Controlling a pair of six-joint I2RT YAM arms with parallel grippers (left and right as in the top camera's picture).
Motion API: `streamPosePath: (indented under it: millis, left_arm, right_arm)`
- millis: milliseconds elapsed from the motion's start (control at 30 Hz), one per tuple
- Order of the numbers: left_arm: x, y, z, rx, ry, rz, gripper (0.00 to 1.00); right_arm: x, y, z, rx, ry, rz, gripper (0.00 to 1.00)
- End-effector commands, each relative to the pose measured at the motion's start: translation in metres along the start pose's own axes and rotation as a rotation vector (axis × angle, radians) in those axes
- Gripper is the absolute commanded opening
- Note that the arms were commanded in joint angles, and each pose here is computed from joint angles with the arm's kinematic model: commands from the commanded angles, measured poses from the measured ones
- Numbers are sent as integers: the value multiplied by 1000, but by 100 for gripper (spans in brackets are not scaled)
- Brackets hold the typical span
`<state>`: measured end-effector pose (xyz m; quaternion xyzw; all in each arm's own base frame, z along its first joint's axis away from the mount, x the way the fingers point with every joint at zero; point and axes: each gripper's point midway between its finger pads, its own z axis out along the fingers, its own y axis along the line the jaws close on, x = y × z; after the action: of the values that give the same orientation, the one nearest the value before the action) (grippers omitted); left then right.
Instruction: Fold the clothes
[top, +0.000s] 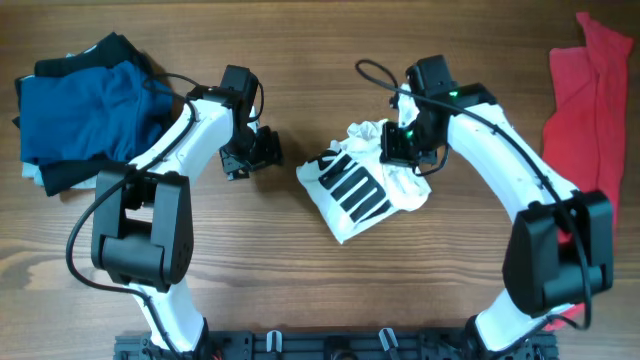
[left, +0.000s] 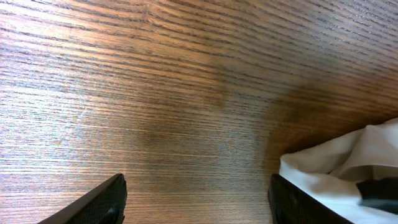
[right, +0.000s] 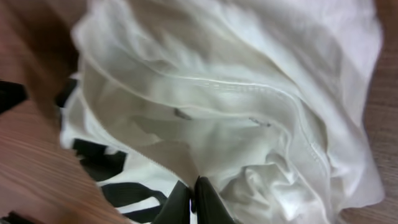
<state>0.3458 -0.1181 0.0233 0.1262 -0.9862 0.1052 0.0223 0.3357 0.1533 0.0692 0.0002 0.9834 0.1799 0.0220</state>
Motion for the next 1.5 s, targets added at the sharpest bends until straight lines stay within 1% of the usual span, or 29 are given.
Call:
streamPosePath:
  millis: [0, 133, 300, 400, 500, 600, 667, 733, 900, 1067, 1233, 1367, 1400, 1467]
  left_arm:
    - [5, 4, 6, -19, 24, 22, 72]
    - [6, 2, 5, -12, 28, 22, 71]
    - [5, -11, 0, 48, 16, 37, 71]
    - [2, -32, -8, 112, -28, 131, 70]
    - [-4, -55, -21, 159, -111, 226, 72]
    - [-11, -82, -31, 207, -198, 330, 75]
    - [-10, -99, -31, 230, -228, 379, 78]
    - [-6, -110, -27, 238, -236, 428, 78]
    - [5, -128, -12, 245, -222, 482, 77]
    - [8, -142, 5, 255, -222, 519, 75]
    - [15, -136, 29, 225, -164, 513, 73]
    - [25, -123, 43, 184, -94, 491, 70]
    - [28, -119, 44, 173, -76, 487, 68]
    - [35, -113, 46, 153, -42, 476, 58]
  right_arm:
    - [19, -21, 30, 82, 90, 40, 4]
    - [21, -54, 35, 254, 71, 119, 4]
    - [5, -76, 28, 388, -26, 183, 4]
    - [-5, -74, 29, 377, -66, 167, 4]
    - [-7, -73, 29, 374, -76, 166, 4]
    - [-10, -73, 29, 371, -85, 167, 4]
    - [-11, -72, 30, 367, -92, 166, 5]
    - [-12, -72, 29, 366, -95, 165, 4]
    - [-12, -72, 29, 366, -96, 166, 4]
    - [-15, -71, 30, 362, -107, 164, 4]
    - [-19, -73, 29, 374, -125, 161, 4]
    - [-27, -76, 26, 395, -163, 154, 4]
    - [-30, -78, 25, 406, -175, 153, 4]
    - [-34, -82, 22, 433, -201, 150, 4]
